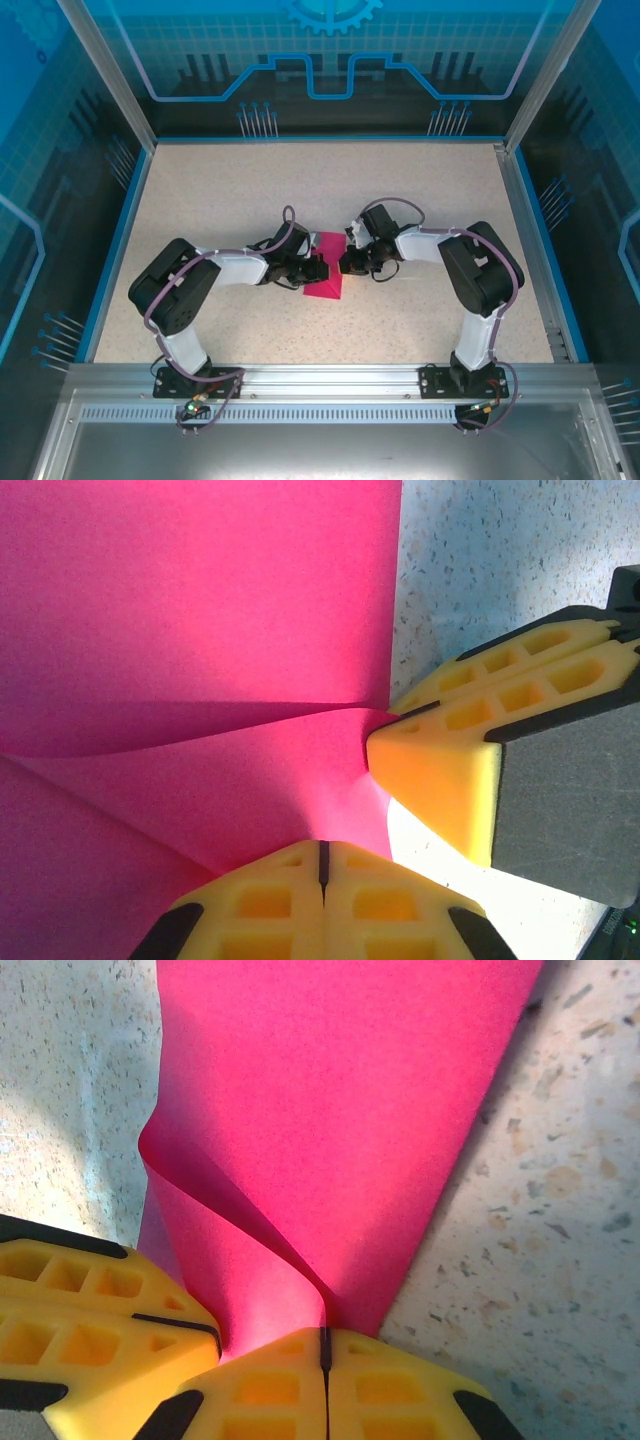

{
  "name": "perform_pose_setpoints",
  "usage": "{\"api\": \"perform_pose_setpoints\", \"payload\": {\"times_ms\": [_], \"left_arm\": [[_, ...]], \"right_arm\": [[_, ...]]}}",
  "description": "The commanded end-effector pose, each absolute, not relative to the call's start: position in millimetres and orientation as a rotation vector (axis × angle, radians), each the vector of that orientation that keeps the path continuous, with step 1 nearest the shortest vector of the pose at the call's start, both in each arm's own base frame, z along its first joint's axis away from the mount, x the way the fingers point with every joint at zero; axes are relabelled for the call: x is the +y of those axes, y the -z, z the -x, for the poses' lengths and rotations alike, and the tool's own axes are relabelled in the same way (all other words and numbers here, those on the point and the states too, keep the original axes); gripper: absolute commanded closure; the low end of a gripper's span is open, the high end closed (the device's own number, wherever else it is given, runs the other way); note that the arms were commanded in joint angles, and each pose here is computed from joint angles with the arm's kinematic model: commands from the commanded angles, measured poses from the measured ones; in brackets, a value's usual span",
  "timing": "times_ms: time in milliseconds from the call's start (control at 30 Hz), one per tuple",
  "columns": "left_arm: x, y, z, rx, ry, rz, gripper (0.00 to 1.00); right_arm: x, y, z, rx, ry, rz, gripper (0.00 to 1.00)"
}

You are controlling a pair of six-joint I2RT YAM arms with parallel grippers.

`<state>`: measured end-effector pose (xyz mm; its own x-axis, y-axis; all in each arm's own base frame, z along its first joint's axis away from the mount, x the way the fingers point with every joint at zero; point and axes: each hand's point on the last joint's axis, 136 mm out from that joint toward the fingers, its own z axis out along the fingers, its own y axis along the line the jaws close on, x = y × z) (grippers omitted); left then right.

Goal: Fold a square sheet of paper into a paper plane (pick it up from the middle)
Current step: Fold the triangle a second time at the center of the table.

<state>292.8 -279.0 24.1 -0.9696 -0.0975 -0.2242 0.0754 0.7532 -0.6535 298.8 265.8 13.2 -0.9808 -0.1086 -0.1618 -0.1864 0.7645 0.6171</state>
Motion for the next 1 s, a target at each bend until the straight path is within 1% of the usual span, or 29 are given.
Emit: {"api": "perform_pose_setpoints", "payload": {"times_ms": [0,600,967], "left_arm": [[-274,-14,-294,2.748,0.978,0.055,1.0],[-266,-7,-289,2.775,0.932,0.086,1.0],[-278,-41,-300,2.643,1.034,0.028,1.0]], "right_arm": [[267,-11,-303,2.848,-1.008,0.236,0.95],[269,-17,-306,2.833,-1.016,0.244,0.94],[272,-19,-303,2.828,-1.024,0.274,0.95]]}}
